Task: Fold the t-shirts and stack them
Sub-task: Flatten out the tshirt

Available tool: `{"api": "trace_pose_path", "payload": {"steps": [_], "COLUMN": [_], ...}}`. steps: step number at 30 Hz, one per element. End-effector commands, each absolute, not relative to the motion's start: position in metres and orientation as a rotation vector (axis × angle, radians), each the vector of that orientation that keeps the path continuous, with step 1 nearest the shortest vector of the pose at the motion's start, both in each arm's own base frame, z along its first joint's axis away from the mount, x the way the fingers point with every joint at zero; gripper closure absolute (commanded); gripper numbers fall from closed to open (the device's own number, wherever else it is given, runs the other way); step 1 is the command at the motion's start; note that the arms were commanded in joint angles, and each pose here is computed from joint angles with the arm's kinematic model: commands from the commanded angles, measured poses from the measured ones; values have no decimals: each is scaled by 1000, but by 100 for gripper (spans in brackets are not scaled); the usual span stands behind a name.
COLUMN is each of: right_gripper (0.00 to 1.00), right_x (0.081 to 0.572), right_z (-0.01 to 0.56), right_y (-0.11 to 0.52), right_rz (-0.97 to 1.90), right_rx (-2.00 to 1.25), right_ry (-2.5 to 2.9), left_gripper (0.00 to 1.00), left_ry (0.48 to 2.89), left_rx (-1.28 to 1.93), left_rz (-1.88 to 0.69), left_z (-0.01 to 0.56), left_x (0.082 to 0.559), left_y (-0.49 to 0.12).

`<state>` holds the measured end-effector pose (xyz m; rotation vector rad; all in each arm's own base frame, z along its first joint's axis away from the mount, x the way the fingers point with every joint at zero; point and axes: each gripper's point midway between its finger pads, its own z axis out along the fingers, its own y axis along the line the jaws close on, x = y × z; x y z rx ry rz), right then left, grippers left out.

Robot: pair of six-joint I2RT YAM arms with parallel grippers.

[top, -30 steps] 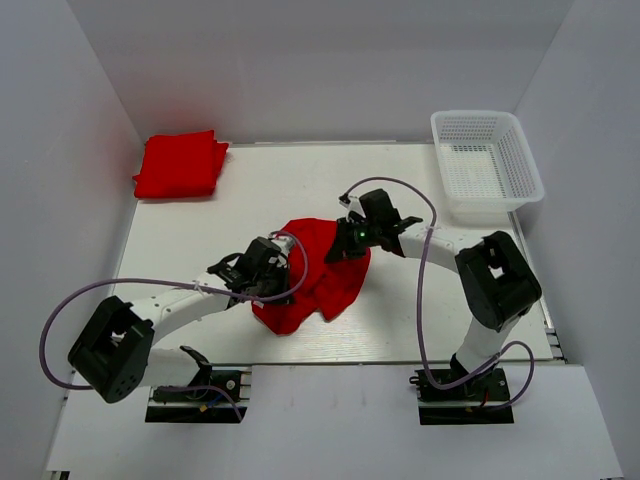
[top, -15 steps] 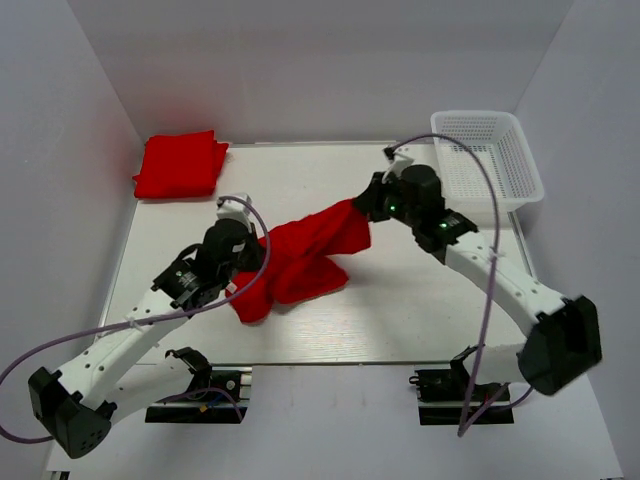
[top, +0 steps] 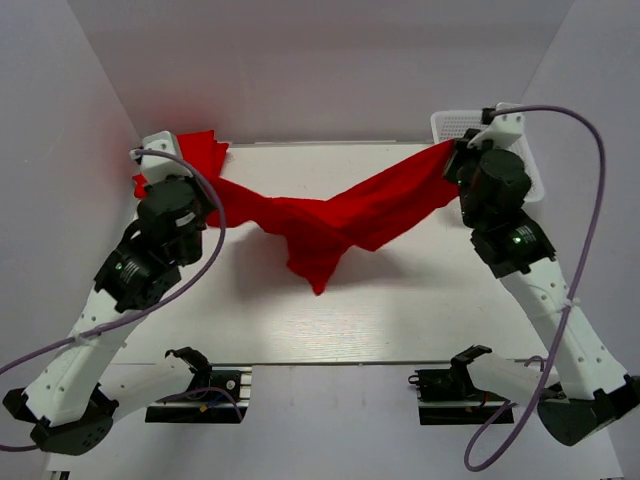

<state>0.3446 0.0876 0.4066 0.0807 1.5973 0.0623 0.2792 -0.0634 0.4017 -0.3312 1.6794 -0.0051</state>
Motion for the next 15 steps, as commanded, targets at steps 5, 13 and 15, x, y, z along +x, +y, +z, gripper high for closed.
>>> {"api": "trace_pose_path", "payload": {"steps": [5, 13, 15], "right_gripper": [100, 100, 100], "right_x": [275, 201, 189], "right_z": [551, 615, 617], "right_y": [7, -18, -21], "right_rz": [-142, -82, -64], "right_rx": [220, 181, 171], "right_ry": [1269, 1121, 1115], "left_gripper": [100, 100, 100], "left_ry": [1293, 1128, 1090], "left_rx": [-326, -254, -269], "left_rz": [-83, -121, -130], "left_z": [542, 619, 631], "left_x": [232, 195, 187], "left_y": [-18, 1, 7]}}
